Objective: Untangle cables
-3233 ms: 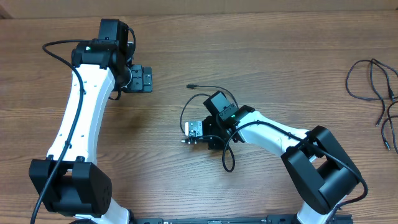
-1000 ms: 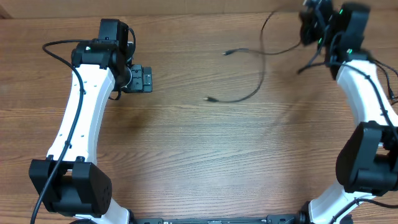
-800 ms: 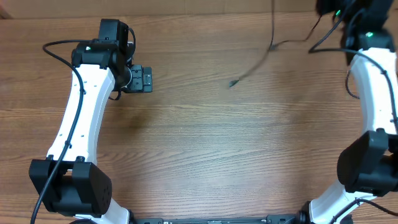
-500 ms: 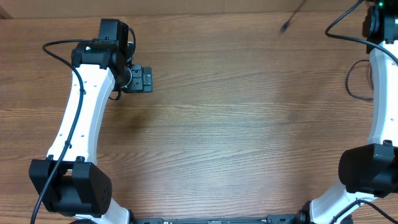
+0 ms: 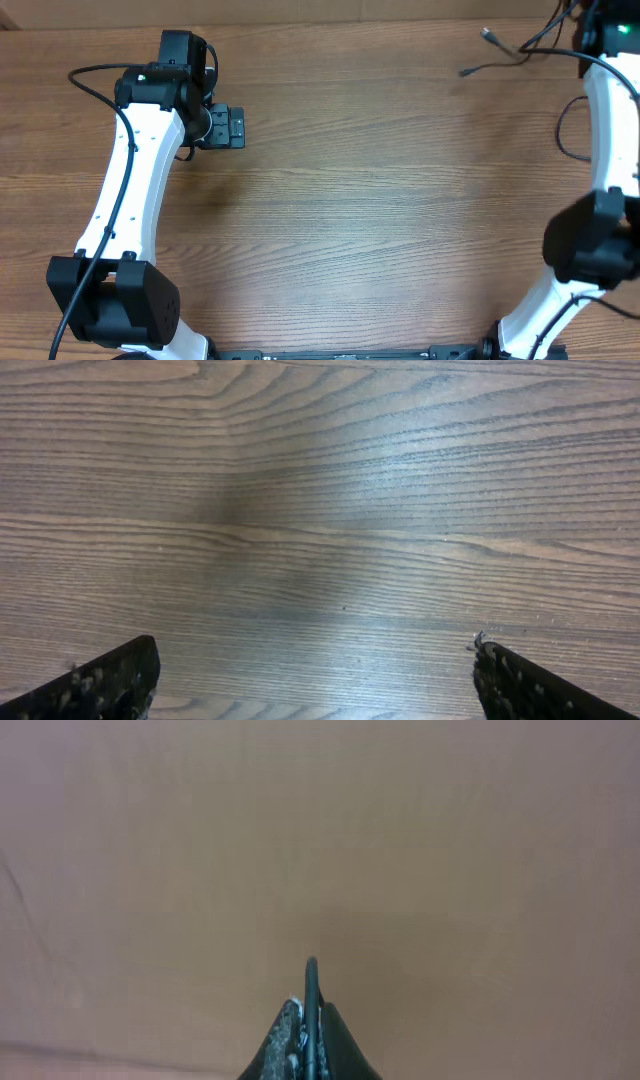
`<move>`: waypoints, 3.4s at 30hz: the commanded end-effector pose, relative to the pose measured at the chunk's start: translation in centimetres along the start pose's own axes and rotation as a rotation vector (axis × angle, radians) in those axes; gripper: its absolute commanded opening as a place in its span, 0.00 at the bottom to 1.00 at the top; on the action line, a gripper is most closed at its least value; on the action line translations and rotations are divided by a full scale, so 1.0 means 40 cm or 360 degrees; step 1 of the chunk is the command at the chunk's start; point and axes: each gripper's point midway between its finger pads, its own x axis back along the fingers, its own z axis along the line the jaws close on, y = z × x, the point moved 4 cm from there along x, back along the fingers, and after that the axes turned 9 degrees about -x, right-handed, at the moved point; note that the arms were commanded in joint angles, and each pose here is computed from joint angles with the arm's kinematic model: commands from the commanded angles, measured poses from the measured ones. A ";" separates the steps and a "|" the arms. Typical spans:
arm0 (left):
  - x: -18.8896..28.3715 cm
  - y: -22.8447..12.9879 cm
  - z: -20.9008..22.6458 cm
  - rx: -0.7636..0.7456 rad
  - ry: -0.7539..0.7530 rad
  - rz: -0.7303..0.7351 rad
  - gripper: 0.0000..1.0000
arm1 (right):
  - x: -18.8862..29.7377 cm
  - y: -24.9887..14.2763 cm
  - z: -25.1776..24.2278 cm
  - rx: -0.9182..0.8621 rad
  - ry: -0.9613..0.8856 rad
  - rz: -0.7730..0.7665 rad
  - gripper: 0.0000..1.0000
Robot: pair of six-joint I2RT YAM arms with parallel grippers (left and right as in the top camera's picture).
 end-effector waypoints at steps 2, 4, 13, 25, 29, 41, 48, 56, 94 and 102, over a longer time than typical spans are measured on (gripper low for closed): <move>0.006 0.003 -0.006 -0.0037 -0.0013 -0.0016 0.99 | -0.044 -0.071 -0.017 -0.0013 -0.0015 0.0102 0.04; 0.006 0.003 -0.006 -0.0037 -0.0013 -0.0016 1.00 | -0.064 -0.111 -0.023 -0.0020 -0.0015 0.0161 0.04; 0.006 0.003 -0.006 -0.0037 -0.0013 -0.0015 1.00 | -0.109 -0.262 -0.061 0.0043 -0.0063 0.0417 0.04; 0.006 0.003 -0.008 -0.0039 -0.0014 -0.0016 1.00 | -0.105 -0.465 -0.119 0.0039 -0.0184 0.0842 0.04; 0.006 0.003 -0.007 -0.0038 -0.0013 -0.0015 1.00 | -0.094 -0.520 -0.133 0.0049 -0.0184 0.0967 0.05; 0.006 0.003 -0.007 -0.0038 -0.0013 -0.0015 1.00 | -0.083 -0.544 -0.141 0.0025 -0.0186 0.1033 1.00; 0.006 0.003 -0.006 -0.0037 -0.0013 -0.0016 1.00 | -0.061 -0.516 -0.133 -0.0033 -0.0200 0.1043 1.00; 0.006 0.003 -0.005 -0.0035 -0.0012 -0.0016 1.00 | 0.010 -0.303 -0.051 -0.0038 0.0045 0.0767 1.00; 0.006 0.003 -0.006 -0.0036 -0.0012 -0.0015 1.00 | 0.701 -0.033 0.249 -0.0380 0.0393 0.0969 1.00; 0.006 0.003 -0.007 -0.0037 -0.0013 -0.0015 1.00 | 0.726 -0.066 0.258 -0.0441 0.0399 0.1108 1.00</move>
